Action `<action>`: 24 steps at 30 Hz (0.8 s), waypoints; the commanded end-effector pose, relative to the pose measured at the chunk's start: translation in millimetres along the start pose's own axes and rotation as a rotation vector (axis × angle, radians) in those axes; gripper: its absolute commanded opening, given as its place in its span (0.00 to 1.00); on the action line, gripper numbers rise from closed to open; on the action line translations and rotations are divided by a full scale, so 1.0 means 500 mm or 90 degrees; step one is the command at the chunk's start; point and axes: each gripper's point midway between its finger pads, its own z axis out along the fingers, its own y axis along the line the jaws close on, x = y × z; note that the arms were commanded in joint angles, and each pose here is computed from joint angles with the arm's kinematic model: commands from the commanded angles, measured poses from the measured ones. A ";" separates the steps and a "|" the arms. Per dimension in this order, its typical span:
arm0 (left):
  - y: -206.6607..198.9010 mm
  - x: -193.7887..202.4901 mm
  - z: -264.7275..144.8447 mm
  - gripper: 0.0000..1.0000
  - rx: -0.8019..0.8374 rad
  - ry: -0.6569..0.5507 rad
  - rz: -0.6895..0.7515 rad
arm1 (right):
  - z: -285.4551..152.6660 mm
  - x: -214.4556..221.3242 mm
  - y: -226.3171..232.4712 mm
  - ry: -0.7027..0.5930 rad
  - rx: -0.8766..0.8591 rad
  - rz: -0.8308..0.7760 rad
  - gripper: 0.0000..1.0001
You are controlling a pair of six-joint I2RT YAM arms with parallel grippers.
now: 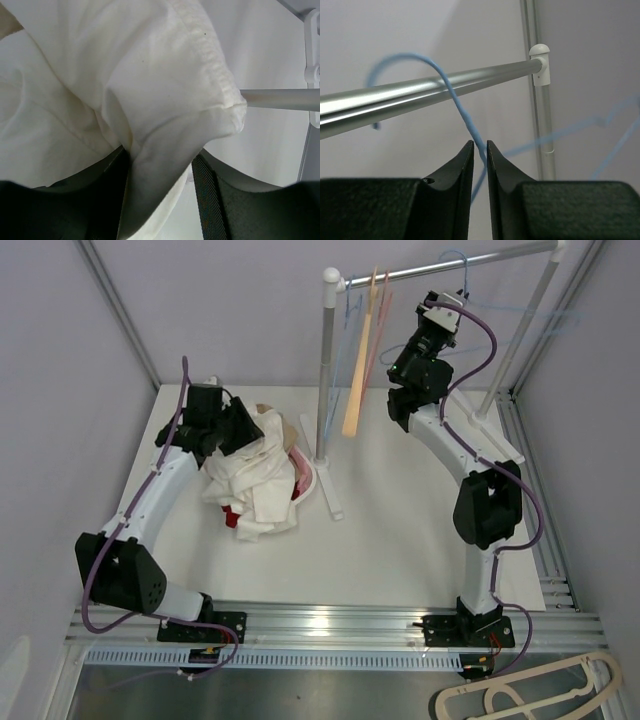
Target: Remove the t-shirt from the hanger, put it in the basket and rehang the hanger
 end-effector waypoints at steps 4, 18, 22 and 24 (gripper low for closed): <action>-0.013 0.002 -0.026 0.57 0.011 -0.015 0.013 | 0.004 -0.114 -0.047 -0.028 0.037 0.085 0.24; -0.030 0.018 -0.054 0.57 0.022 -0.023 0.025 | -0.047 -0.151 -0.098 0.038 0.022 0.120 0.24; -0.038 0.024 -0.075 0.63 0.029 -0.031 0.038 | -0.055 -0.165 -0.095 0.111 -0.033 0.085 0.26; -0.046 0.023 -0.095 0.70 0.032 -0.050 0.056 | -0.070 -0.166 -0.092 0.176 -0.085 0.089 0.35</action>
